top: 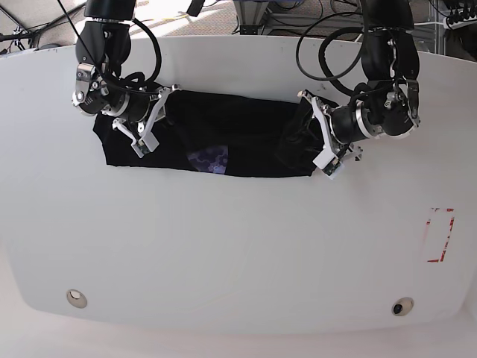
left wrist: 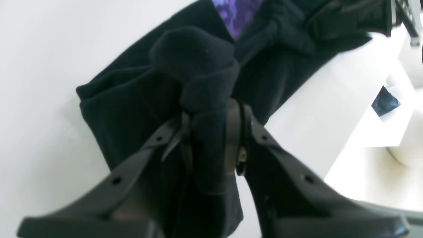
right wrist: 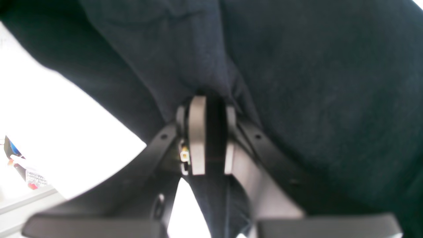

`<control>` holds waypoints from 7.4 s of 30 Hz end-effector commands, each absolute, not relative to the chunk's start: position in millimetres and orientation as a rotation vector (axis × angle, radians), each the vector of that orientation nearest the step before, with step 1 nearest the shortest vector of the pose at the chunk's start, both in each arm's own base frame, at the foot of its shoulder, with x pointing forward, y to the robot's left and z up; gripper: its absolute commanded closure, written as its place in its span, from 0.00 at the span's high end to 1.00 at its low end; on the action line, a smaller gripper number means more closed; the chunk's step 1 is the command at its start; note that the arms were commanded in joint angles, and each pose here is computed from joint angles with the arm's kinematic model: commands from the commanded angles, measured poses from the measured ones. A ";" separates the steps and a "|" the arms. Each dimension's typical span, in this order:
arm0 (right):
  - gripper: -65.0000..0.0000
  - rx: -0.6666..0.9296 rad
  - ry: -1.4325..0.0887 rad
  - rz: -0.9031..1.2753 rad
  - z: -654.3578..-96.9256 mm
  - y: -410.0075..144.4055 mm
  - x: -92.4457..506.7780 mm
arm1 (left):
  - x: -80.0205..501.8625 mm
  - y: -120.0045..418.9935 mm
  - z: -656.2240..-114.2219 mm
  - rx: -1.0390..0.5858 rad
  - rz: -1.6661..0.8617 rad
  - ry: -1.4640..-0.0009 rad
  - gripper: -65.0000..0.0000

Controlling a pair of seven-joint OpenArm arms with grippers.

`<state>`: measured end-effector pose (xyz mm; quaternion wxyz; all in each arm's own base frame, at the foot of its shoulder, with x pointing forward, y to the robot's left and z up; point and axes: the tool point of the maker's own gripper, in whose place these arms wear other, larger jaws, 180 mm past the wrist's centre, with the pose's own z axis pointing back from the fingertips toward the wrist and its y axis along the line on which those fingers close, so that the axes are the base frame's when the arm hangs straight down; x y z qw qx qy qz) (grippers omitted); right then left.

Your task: Fold the T-shirt properly

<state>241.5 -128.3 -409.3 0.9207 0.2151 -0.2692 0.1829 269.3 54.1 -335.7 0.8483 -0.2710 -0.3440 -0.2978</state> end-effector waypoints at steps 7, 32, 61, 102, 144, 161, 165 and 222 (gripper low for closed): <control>0.11 0.438 -0.592 0.380 -399.8 -130.3 249.9 | 300.7 25.7 -324.4 -0.614 -0.595 -0.785 0.06; 0.11 0.435 -0.599 0.379 -398.3 -131.5 252.9 | 354.2 -45.6 -315.3 -0.722 -0.636 -0.751 0.06; 0.11 0.456 -0.677 0.366 -385.1 -121.8 271.0 | 346.8 -122.3 -251.3 -1.002 -0.858 -0.734 0.60; 0.84 0.630 -0.958 -0.153 -314.7 -270.9 226.5 | 343.5 34.0 -421.0 -0.356 -0.727 -0.576 0.59; 0.89 0.742 -0.750 -0.412 -381.7 -280.3 197.7 | 372.0 77.0 -362.1 -0.269 -0.554 -0.703 0.59; 0.89 0.759 -0.639 -0.355 -413.5 -228.3 204.0 | 358.0 83.6 -416.7 -0.351 -0.494 -0.599 0.59; 0.89 0.790 -0.606 -0.322 -419.6 -205.8 206.3 | 359.1 100.1 -417.9 -0.342 -0.437 -0.602 0.59; 0.00 0.607 -0.783 0.076 -340.3 -137.5 307.7 | 305.9 102.2 -457.9 -0.428 -0.127 -0.435 0.59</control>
